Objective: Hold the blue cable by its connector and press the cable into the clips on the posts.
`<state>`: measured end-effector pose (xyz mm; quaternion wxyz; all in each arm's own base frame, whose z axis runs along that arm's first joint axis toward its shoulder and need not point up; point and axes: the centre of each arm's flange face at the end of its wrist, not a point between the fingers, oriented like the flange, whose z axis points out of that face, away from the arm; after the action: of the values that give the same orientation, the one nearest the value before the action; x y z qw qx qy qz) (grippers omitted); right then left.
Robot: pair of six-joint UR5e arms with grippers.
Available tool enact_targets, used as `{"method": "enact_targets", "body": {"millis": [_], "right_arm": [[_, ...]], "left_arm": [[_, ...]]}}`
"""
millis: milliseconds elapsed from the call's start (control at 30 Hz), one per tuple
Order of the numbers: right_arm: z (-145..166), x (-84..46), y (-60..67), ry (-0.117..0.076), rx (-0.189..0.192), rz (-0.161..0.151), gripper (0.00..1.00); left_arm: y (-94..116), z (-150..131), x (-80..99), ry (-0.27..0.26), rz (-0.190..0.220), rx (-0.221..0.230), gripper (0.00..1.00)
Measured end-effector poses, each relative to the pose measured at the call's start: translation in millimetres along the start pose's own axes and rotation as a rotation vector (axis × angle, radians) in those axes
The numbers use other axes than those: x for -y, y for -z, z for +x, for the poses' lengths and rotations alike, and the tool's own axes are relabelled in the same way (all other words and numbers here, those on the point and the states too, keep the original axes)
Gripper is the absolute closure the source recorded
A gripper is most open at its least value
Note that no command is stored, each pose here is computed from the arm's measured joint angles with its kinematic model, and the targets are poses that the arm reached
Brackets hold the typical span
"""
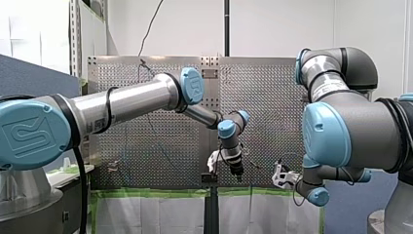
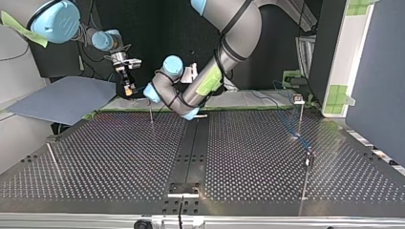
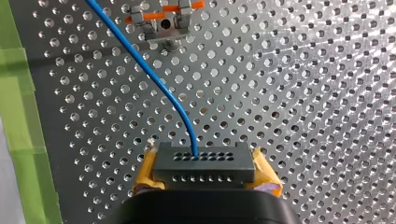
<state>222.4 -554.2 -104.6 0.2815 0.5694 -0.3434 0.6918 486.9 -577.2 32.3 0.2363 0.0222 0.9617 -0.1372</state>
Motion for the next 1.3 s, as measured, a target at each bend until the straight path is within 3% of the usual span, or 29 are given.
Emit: {"method": "enact_targets", "body": {"millis": [633,1300], "right_arm": [[0,2.4,-0.7,-0.001,0.001,0.004,1.0],[-1,5.2,-1.3,0.0,0.002,0.009,1.0]], "left_arm": [[-8,14,-13.2,-0.011,-0.029,-0.039,0.0],[-20,26,-38.3,-0.019,-0.075,-0.073,0.0]]}}
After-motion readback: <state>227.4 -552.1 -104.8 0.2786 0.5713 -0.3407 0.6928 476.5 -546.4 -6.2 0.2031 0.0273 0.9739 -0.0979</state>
